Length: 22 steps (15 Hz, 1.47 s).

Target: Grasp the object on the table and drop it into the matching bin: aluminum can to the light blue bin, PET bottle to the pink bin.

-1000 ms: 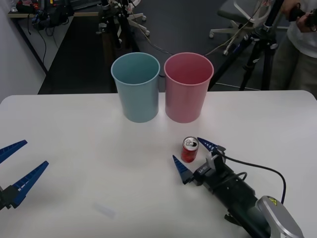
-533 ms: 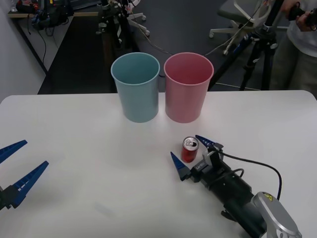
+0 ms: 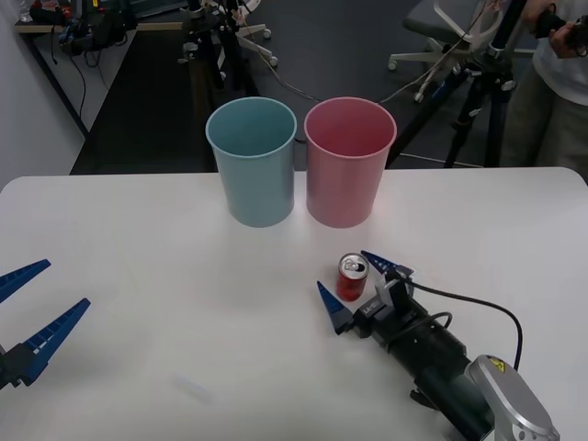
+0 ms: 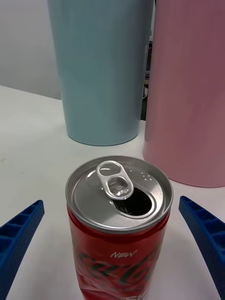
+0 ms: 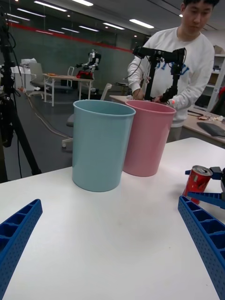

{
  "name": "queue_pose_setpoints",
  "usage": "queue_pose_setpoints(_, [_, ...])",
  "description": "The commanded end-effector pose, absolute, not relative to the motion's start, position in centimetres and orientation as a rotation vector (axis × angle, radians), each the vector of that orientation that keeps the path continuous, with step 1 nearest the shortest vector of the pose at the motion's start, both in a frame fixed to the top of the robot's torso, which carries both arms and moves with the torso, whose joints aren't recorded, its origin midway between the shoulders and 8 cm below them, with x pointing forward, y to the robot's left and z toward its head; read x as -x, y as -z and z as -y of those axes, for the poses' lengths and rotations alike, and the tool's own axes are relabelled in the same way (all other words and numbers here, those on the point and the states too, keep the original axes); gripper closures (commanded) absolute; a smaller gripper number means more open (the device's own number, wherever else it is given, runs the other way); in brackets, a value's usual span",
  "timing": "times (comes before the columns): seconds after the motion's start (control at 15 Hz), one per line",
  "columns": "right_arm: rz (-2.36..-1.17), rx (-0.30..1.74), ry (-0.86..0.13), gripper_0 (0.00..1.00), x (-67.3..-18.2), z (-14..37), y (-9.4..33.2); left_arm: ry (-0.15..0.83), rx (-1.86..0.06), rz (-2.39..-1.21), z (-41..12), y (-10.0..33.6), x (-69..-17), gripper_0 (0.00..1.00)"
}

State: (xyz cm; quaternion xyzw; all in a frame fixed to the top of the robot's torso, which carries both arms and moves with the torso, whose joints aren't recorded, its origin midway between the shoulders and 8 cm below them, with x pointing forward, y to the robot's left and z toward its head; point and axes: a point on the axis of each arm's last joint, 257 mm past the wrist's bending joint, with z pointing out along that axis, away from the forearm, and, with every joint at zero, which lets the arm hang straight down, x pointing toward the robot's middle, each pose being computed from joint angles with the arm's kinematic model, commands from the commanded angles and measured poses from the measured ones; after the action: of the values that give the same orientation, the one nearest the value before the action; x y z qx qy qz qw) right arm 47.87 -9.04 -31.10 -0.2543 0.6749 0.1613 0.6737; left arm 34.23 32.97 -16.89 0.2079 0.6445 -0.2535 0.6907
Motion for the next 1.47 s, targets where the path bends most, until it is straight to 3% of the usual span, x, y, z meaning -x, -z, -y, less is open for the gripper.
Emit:
queue_pose_setpoints(0.07, [-1.519,0.575,-0.366,1.0,-47.8,8.9,31.1,0.567,-0.465,-1.441,-33.0,16.9,-34.2,0.0])
queue_pose_setpoints(0.73, [-1.509,0.584,-0.382,1.0,-47.6,8.5,30.9,0.567,-0.465,-1.441,-33.0,16.9,-34.2,0.0])
queue_pose_setpoints(1.27, [-1.409,0.539,-0.492,1.0,-47.0,6.6,23.5,0.567,-0.465,-1.441,-33.0,16.9,-34.2,0.0])
queue_pose_setpoints(1.47, [-1.391,0.537,-0.491,1.0,-46.7,6.5,20.7,0.567,-0.465,-1.441,-33.0,16.9,-34.2,0.0])
